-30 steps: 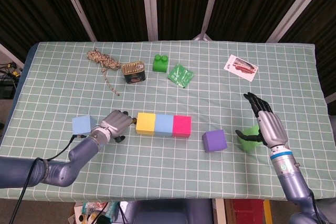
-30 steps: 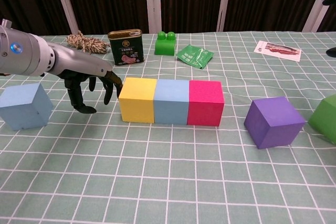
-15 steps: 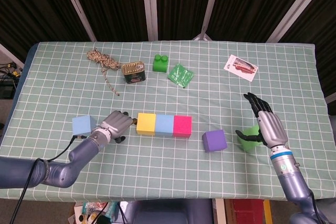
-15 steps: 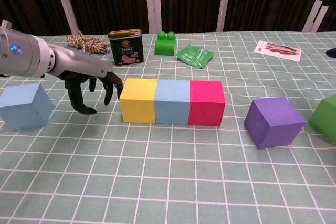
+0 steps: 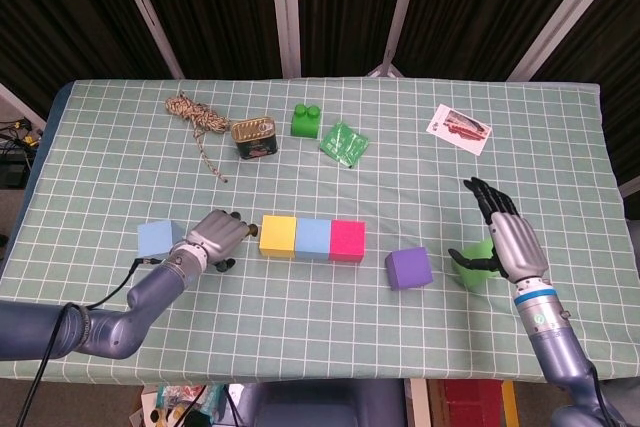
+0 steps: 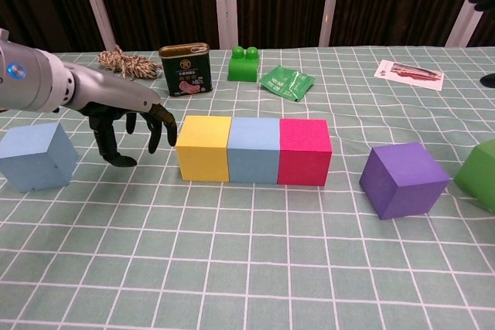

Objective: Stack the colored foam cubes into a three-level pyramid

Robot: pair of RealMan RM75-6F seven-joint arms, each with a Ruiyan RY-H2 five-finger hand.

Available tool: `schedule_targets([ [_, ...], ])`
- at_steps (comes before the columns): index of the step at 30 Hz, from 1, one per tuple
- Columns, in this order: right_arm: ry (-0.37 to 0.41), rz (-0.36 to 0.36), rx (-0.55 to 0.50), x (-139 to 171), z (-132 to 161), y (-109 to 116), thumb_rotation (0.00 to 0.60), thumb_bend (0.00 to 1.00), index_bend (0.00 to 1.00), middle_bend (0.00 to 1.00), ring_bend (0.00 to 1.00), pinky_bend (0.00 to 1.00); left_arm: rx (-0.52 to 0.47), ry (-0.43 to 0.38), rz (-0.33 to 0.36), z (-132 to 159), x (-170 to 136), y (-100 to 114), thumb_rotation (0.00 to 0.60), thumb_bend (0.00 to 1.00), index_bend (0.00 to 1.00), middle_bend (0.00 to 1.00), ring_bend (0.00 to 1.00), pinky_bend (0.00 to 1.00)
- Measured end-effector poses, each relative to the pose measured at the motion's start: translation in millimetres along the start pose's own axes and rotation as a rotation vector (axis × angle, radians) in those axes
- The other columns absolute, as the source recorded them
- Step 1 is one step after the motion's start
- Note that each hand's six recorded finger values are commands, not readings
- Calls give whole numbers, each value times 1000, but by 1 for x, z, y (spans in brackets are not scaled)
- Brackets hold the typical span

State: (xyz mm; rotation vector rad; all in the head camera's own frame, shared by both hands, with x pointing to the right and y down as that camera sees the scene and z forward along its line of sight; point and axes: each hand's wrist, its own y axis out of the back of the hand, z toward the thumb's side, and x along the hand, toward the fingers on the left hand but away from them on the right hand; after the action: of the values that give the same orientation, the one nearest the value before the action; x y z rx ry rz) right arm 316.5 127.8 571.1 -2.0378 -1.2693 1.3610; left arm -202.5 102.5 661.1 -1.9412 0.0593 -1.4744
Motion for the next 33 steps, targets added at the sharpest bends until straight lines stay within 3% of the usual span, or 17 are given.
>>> schedule_targets([
  [8, 0, 5, 5, 0, 0, -2, 600, 252, 0, 0, 0, 0, -11, 26, 46, -11, -13, 13, 600, 473, 239, 316, 170, 267],
  [13, 0, 10, 8, 0, 0, -3, 600, 252, 0, 0, 0, 0, -19, 62, 102, -25, -25, 29, 600, 354, 232, 310, 170, 265],
  [17, -2, 9, 9, 0, 0, -4, 600, 252, 0, 0, 0, 0, -43, 98, 175, -34, -36, 44, 600, 245, 187, 257, 165, 236],
  [23, -13, 19, 14, 0, -3, -4, 600, 253, 0, 0, 0, 0, -142, 169, 359, -54, -64, 59, 600, 153, 82, 125, 79, 154],
  [29, -22, 48, 55, 0, -7, -5, 600, 252, 0, 0, 0, 0, -253, 230, 528, -73, -104, 45, 600, 109, 14, 86, 53, 121],
  [33, -32, 73, 95, 1, -11, -5, 600, 252, 0, 0, 0, 0, -343, 268, 576, -80, -125, 27, 600, 63, 8, 84, 53, 117],
])
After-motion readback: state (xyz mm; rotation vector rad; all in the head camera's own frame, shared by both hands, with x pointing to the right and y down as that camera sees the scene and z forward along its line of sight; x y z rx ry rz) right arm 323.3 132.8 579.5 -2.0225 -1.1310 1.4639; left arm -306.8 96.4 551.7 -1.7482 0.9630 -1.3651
